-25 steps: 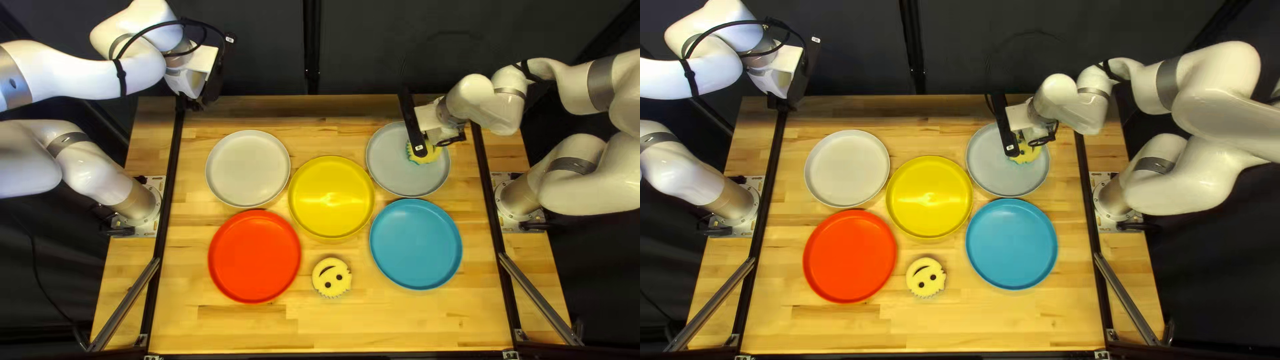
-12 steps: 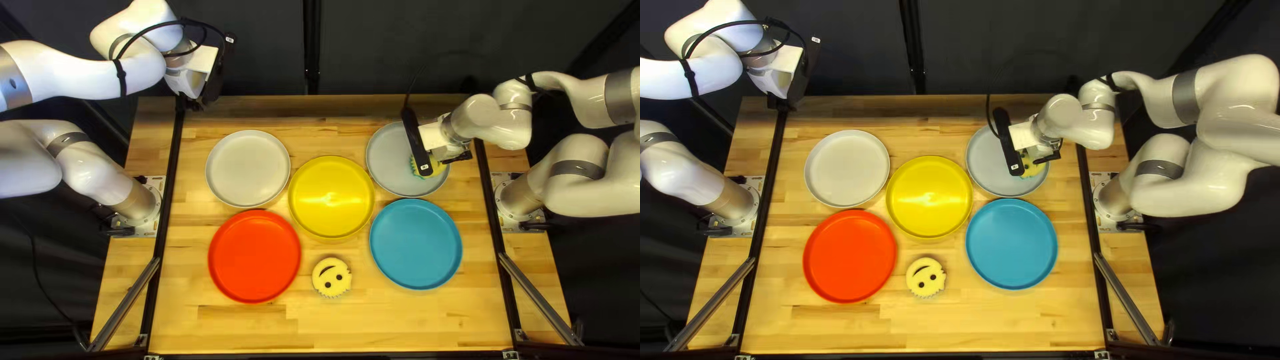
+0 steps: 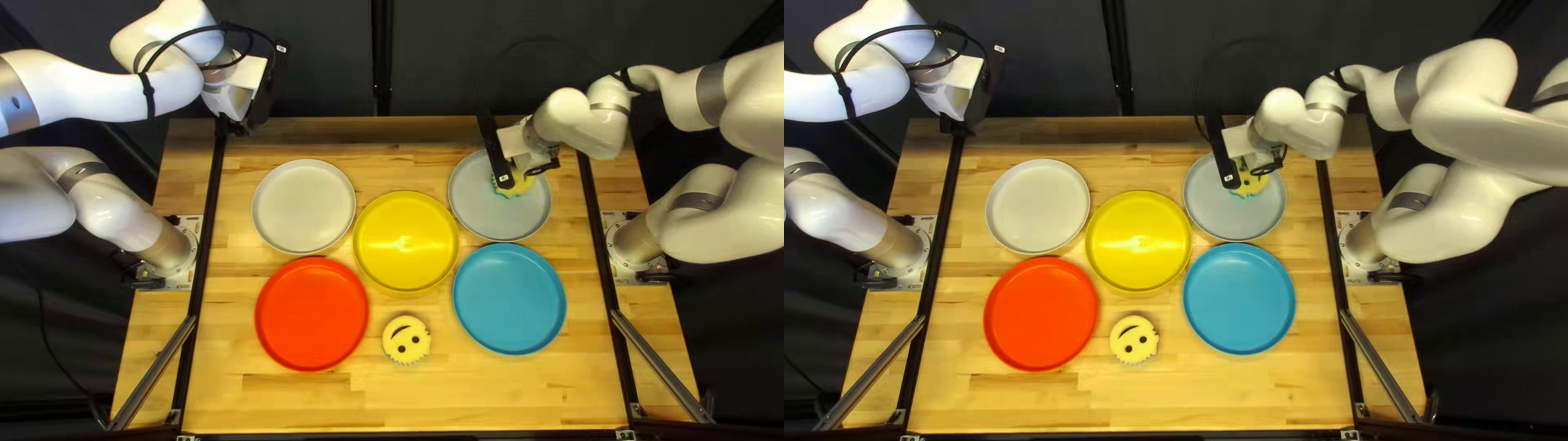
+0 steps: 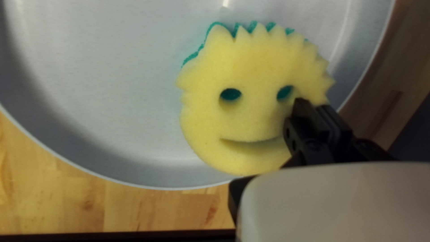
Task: Pick up sponge and scrub the plate
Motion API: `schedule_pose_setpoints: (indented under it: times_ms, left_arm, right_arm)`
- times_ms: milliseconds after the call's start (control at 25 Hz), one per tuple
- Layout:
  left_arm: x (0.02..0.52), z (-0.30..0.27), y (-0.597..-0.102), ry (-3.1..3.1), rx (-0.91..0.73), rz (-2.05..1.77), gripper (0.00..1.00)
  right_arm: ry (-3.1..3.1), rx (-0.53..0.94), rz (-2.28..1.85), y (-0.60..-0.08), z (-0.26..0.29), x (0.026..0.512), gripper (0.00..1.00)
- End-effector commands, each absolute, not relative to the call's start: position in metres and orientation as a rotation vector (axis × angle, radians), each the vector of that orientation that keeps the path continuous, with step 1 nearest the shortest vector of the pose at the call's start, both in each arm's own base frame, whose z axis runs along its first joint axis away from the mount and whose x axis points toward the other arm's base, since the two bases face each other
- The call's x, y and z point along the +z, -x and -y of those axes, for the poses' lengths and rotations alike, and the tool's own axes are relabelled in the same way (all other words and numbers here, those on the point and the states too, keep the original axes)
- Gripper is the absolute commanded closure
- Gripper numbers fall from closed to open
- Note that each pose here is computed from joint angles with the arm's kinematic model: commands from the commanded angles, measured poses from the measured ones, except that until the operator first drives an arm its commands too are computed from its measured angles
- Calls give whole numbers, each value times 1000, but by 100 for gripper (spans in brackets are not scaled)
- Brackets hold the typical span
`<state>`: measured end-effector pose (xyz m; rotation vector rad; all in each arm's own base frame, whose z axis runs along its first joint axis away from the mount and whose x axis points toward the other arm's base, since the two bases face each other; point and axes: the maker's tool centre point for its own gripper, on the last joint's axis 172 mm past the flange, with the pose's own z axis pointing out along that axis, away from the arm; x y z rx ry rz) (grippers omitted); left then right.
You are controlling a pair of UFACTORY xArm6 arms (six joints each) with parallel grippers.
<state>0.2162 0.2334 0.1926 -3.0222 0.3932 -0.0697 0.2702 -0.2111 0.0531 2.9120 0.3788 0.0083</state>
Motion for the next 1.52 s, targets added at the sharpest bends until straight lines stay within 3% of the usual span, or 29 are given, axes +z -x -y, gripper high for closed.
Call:
schedule_pose_setpoints:
  times_ms: [40,680,1320,1520]
  left_arm:
    - [193,-233,-216,3022,-70,-393,0]
    - [193,-233,-216,3022,-70,-393,0]
    - [193,-233,-216,3022,-70,-393,0]
    - [193,-233,-216,3022,-70,-393,0]
  right_arm:
    - [-2909,13,-381,-266,200,52,100]
    - [-2847,39,-452,-244,134,49,100]
    - [-2879,15,-435,-279,217,49,100]
    - [-2888,15,-432,-275,218,49,100]
